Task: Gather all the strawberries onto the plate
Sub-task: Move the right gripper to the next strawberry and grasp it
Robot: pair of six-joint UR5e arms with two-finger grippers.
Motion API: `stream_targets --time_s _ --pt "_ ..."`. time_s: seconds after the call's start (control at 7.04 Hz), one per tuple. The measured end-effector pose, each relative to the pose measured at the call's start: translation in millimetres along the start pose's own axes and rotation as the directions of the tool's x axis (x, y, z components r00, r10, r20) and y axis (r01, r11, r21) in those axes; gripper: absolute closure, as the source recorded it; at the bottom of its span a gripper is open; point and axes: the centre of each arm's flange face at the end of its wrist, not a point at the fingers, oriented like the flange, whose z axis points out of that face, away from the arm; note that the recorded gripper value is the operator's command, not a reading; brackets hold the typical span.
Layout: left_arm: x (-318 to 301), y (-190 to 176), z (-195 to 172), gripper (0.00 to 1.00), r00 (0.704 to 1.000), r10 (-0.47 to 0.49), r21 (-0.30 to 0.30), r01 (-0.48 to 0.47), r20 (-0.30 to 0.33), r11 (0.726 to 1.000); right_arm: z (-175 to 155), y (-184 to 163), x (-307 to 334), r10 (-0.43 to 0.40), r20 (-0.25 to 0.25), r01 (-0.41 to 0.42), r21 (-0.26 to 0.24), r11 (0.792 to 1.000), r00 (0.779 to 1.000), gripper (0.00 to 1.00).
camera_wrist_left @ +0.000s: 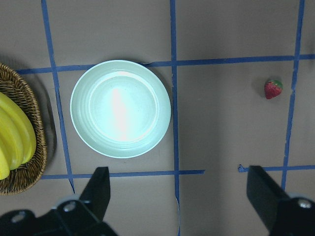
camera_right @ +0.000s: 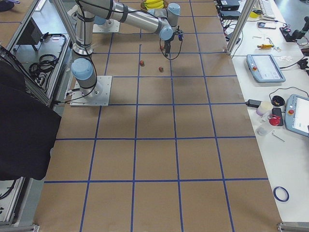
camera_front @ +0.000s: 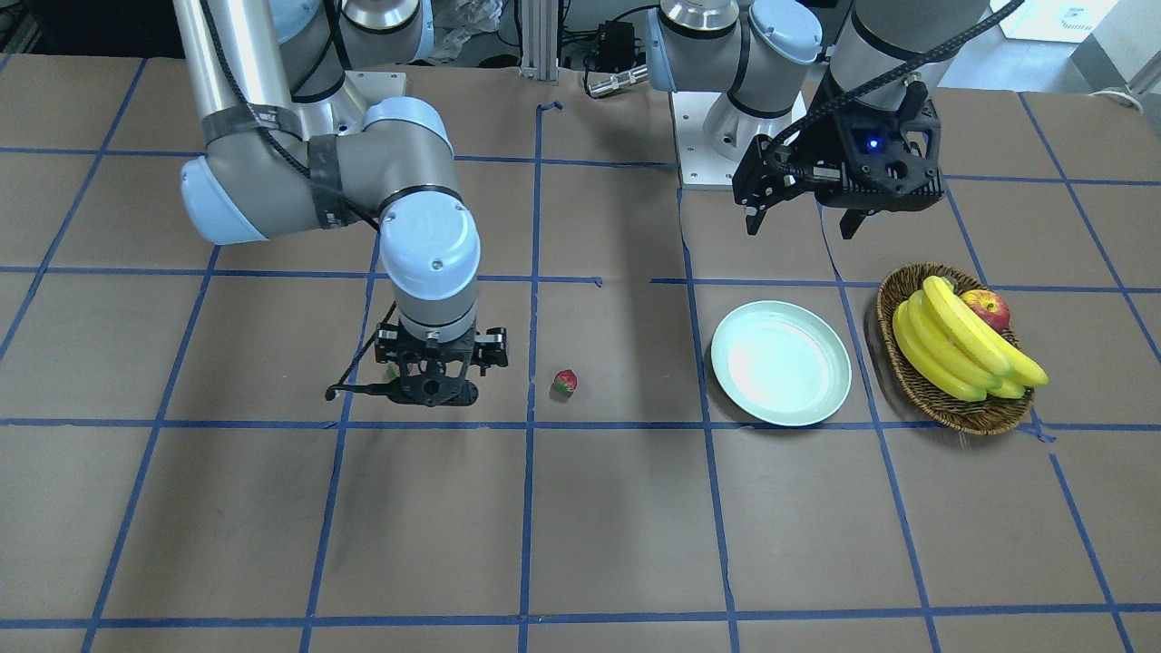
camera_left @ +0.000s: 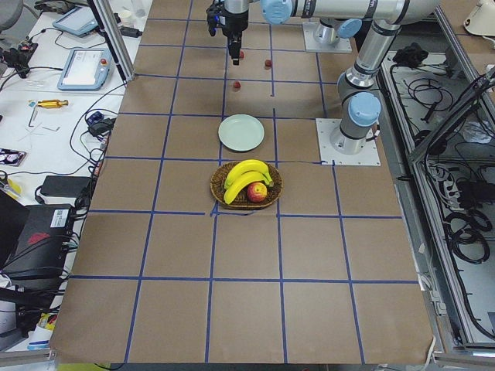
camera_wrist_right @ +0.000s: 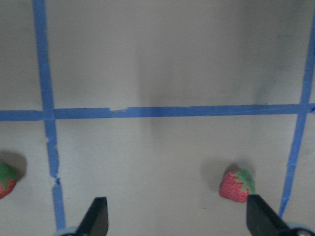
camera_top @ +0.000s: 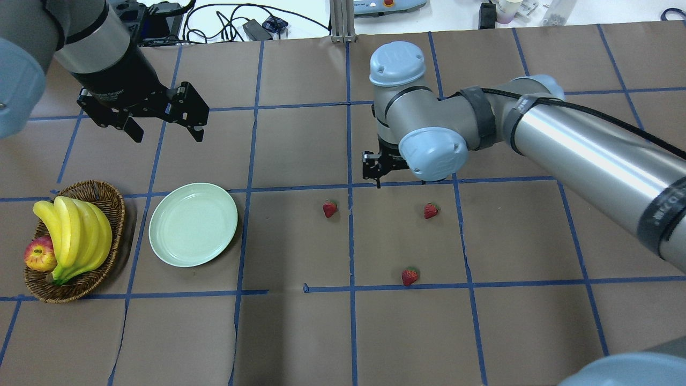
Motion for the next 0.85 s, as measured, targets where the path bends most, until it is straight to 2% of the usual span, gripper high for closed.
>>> stream_targets --time_s 0.14,0.28,0.57,0.85 --pt "0 0 0 0.00 1.000 0.000 0.000 0.000 0.000 1.000 14 3 26 -0.011 0.001 0.011 -0.021 1.000 1.000 0.00" --pt "0 0 1 0.00 1.000 0.000 -0.001 0.000 0.000 1.000 29 7 40 -0.029 0.010 0.029 -0.013 0.999 1.000 0.00" --pt "0 0 1 0.00 1.000 0.000 -0.002 0.000 0.000 1.000 51 14 49 -0.076 0.019 0.076 -0.001 0.997 0.997 0.00" --pt "0 0 1 0.00 1.000 0.000 -0.003 0.000 0.000 1.000 72 25 50 -0.087 0.024 0.088 -0.024 0.996 0.996 0.00"
